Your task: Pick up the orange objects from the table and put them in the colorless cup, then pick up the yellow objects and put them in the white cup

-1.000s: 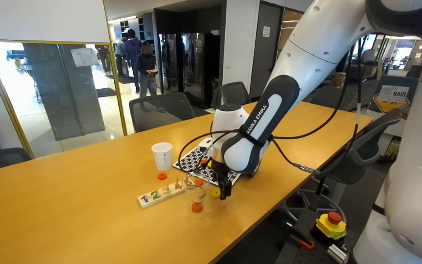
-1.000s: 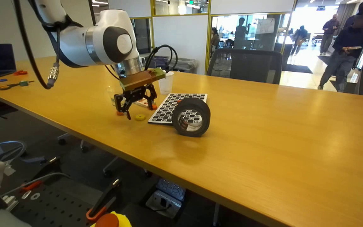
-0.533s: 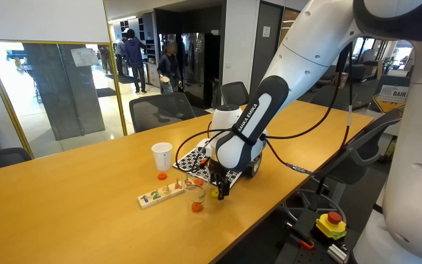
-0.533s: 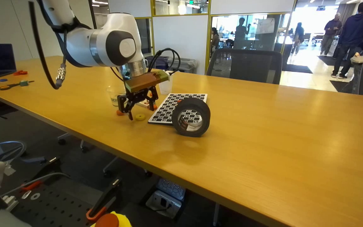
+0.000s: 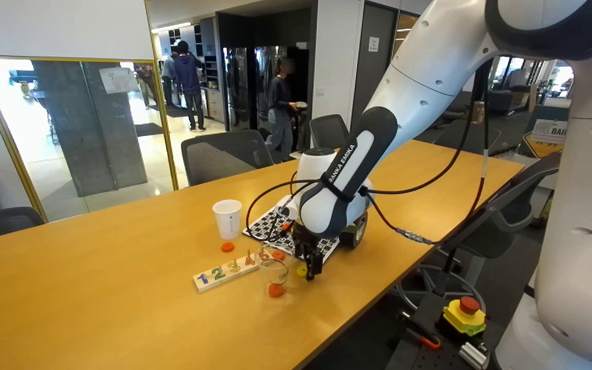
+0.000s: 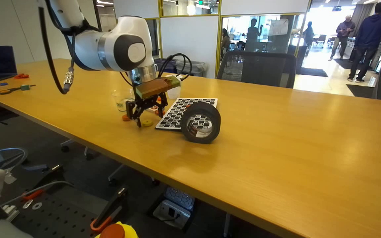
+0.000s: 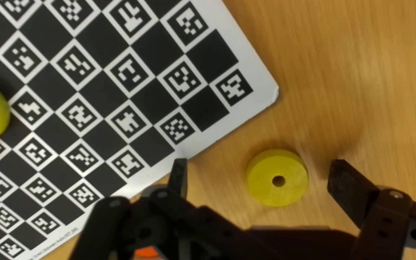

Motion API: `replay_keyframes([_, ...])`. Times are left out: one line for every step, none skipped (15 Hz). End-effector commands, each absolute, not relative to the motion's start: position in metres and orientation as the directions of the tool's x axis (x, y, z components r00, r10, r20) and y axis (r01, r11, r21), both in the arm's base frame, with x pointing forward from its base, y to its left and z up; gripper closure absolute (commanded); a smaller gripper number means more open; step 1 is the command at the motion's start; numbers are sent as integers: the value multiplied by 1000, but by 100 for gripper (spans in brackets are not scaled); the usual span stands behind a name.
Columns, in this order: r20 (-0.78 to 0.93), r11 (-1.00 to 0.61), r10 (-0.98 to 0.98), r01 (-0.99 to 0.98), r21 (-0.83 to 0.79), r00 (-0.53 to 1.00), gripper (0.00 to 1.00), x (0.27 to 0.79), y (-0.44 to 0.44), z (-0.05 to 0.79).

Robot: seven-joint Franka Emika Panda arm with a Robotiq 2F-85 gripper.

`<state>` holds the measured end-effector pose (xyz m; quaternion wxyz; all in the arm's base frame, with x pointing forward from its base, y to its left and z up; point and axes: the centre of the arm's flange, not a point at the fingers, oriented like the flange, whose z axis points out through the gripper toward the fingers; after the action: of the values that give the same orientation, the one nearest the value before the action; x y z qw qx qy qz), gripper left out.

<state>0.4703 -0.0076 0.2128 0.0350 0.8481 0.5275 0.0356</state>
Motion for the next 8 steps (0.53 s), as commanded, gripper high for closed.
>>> replay_keyframes([34,-427,904,900,82,426,0,481,-11,216])
replay_keyframes([32,-426,905,901,81,425,0,481,-11,217])
replay_keyframes([31,-424,905,902,77,423,0,481,-11,217])
replay_keyframes([32,-425,905,903,70,424,0,482,-10,217])
replay_keyframes([32,-425,905,903,66,423,0,482,-10,217])
replay_keyframes([32,-425,905,903,61,424,0,482,-11,217])
replay_keyframes([34,-425,905,904,55,424,0,482,-11,216])
replay_keyframes([35,-426,904,903,48,425,0,482,-11,216])
